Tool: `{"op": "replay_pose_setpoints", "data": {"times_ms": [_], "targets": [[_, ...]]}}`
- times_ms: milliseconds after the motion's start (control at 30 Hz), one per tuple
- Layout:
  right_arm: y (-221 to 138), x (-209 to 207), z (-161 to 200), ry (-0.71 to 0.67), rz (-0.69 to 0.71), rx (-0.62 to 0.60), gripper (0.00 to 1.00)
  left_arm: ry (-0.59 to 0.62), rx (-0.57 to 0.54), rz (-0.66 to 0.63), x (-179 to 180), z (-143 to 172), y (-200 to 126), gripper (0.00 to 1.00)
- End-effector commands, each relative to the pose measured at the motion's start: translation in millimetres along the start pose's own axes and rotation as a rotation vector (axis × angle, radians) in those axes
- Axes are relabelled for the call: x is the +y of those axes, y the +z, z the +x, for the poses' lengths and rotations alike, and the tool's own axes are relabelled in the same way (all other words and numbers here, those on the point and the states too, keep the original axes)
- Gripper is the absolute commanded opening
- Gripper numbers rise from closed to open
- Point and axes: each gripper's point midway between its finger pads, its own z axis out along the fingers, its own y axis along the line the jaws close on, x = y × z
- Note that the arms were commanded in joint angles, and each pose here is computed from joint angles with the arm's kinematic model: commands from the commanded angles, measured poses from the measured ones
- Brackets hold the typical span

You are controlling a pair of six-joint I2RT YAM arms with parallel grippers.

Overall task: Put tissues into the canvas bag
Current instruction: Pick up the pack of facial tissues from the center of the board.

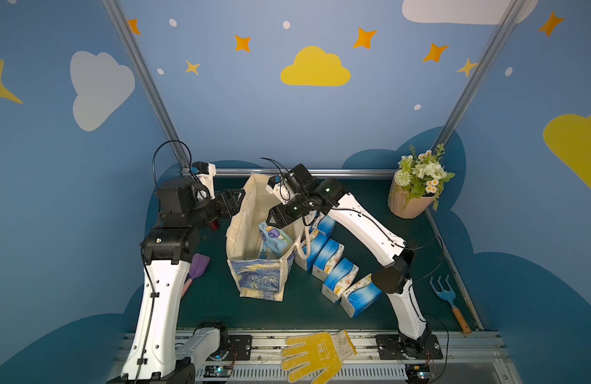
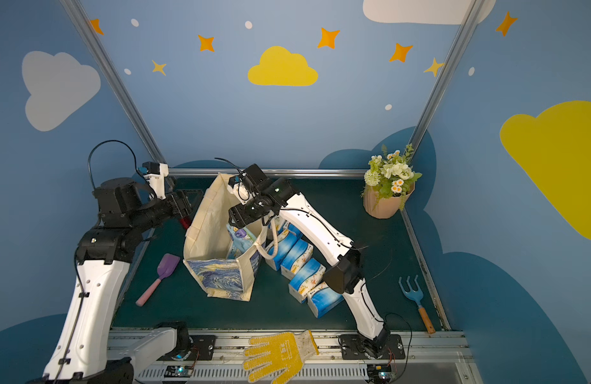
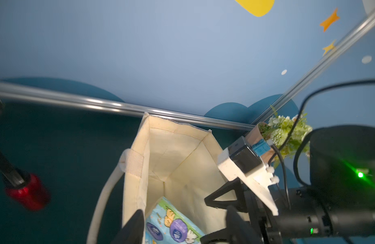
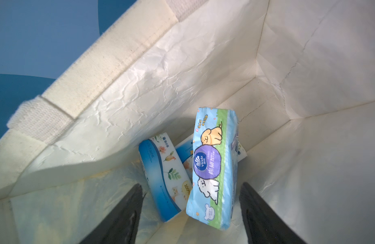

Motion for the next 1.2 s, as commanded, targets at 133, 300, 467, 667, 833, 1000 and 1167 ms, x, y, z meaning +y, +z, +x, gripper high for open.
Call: {"op": "replay_pose_setpoints", "data": {"times_ms": [133,300,467,667,833,1000,1167], "targets": [[-74.5,1.7,-20.4,-0.051,0.057,-0.151,0.73,-0.05,0.079,-0.09,16.9,7.3,4.3,0.04],[-134.0,-9.8,-18.8,-0.067,0.162,-0.24,0.73,-0.101,0.127,-0.188,30.0,10.6,-0.4,0.04],[-188.5,-48.5,34.2,0.023,0.379,-0.232,0.73,-0.071,0.217,-0.296,42.3,24.5,-1.0,0.04],[-206.0,-74.4,162.6,0.328,0.487,-0.044,0.75,-0.083,0.329,-0.298,50.6,46.6,12.7,0.52],[-186.0,-69.9,267.4,0.621,0.473,0.152,0.75,-0.067,0.286,-0.308,55.4,43.8,15.4,0.64],[-179.2,-59.7,324.1,0.785,0.507,0.255,0.76,-0.081,0.312,-0.263,55.1,46.1,27.7,0.03],[-171.7,-57.8,347.2,0.907,0.529,0.254,0.77,-0.065,0.332,-0.247,59.9,53.3,39.0,0.03]]}}
